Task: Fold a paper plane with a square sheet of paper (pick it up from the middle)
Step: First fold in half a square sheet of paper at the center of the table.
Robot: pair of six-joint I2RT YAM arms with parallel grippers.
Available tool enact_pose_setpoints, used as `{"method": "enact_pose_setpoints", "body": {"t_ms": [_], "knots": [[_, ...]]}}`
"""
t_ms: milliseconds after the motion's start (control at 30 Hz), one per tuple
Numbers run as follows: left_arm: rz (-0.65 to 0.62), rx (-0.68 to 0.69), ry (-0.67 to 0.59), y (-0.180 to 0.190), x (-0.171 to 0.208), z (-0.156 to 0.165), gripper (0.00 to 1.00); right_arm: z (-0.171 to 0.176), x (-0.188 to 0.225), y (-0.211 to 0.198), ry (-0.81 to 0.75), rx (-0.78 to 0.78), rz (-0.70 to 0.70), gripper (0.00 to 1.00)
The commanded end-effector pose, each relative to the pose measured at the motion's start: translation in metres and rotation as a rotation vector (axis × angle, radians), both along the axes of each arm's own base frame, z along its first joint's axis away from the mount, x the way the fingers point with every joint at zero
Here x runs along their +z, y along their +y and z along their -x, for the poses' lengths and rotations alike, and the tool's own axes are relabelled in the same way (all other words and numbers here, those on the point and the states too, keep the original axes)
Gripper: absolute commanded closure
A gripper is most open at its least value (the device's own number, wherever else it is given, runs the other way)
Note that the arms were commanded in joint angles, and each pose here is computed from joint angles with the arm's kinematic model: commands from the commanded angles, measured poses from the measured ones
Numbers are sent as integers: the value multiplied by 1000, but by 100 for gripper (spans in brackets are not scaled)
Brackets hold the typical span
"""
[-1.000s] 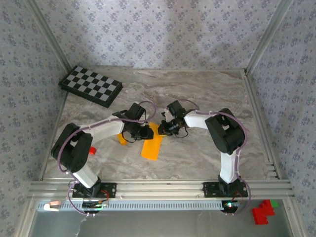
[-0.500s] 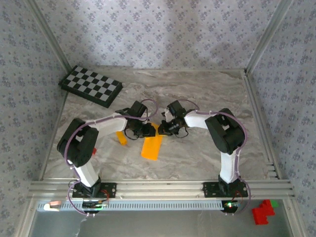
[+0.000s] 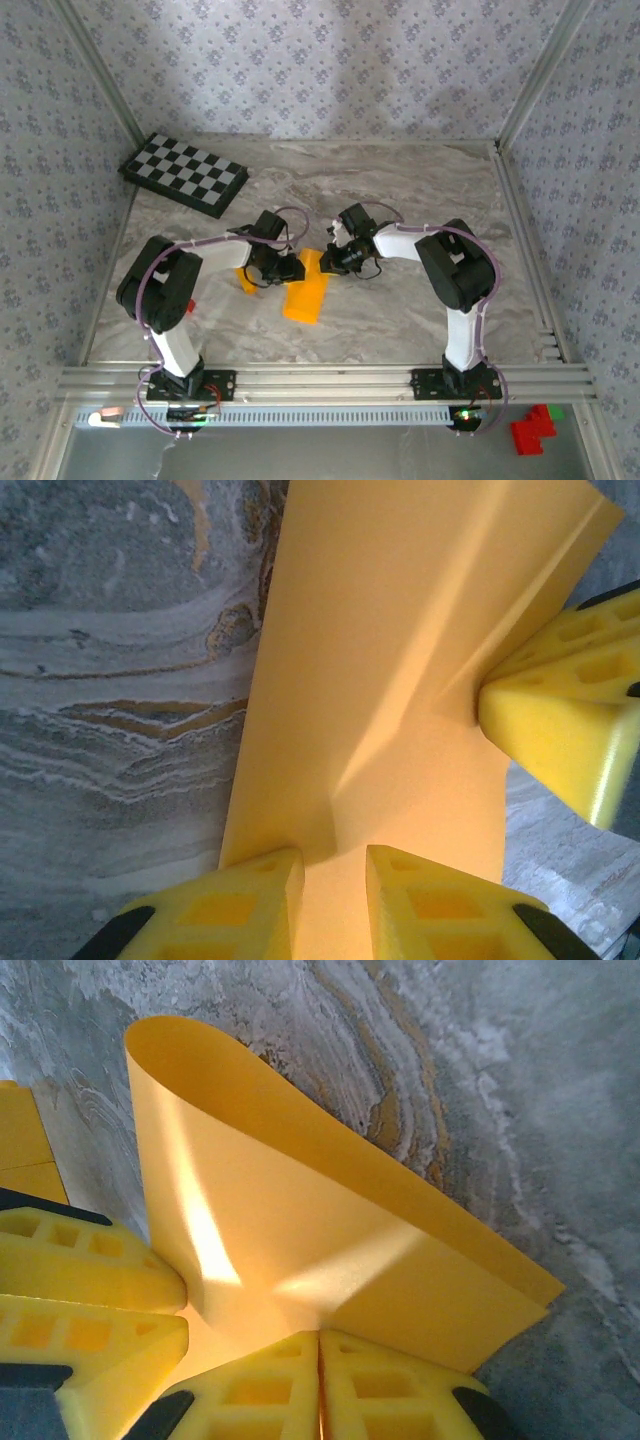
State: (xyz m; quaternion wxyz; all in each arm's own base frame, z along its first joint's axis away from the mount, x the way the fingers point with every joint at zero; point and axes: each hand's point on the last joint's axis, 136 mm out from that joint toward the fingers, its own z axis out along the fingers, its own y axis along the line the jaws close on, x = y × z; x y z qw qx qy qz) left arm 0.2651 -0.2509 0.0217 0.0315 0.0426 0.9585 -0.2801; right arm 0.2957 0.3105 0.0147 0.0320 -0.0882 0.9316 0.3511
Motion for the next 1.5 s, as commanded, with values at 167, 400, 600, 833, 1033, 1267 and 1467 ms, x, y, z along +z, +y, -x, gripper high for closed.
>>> {"method": "enact_pose_setpoints", "body": {"t_ms": [167, 400, 600, 833, 1033, 1267, 1467], "knots": [[18, -9, -22, 9, 21, 13, 74, 37, -78, -54, 139, -50, 288, 90], [105, -71, 7, -19, 38, 49, 70, 37, -79, -53, 139, -50, 288, 90], [20, -51, 53, -2, 12, 53, 69, 37, -80, -53, 140, -49, 289, 90], [-17, -35, 106, 19, -10, 58, 70, 36, -81, -57, 142, -53, 299, 90], [-67, -13, 110, 37, -17, 59, 70, 37, -82, -58, 145, -49, 302, 90], [53, -43, 31, 15, 23, 66, 67, 37, -82, -60, 146, -51, 308, 90], [84, -78, 32, -2, 27, 73, 65, 37, -81, -59, 146, -52, 307, 90]]}}
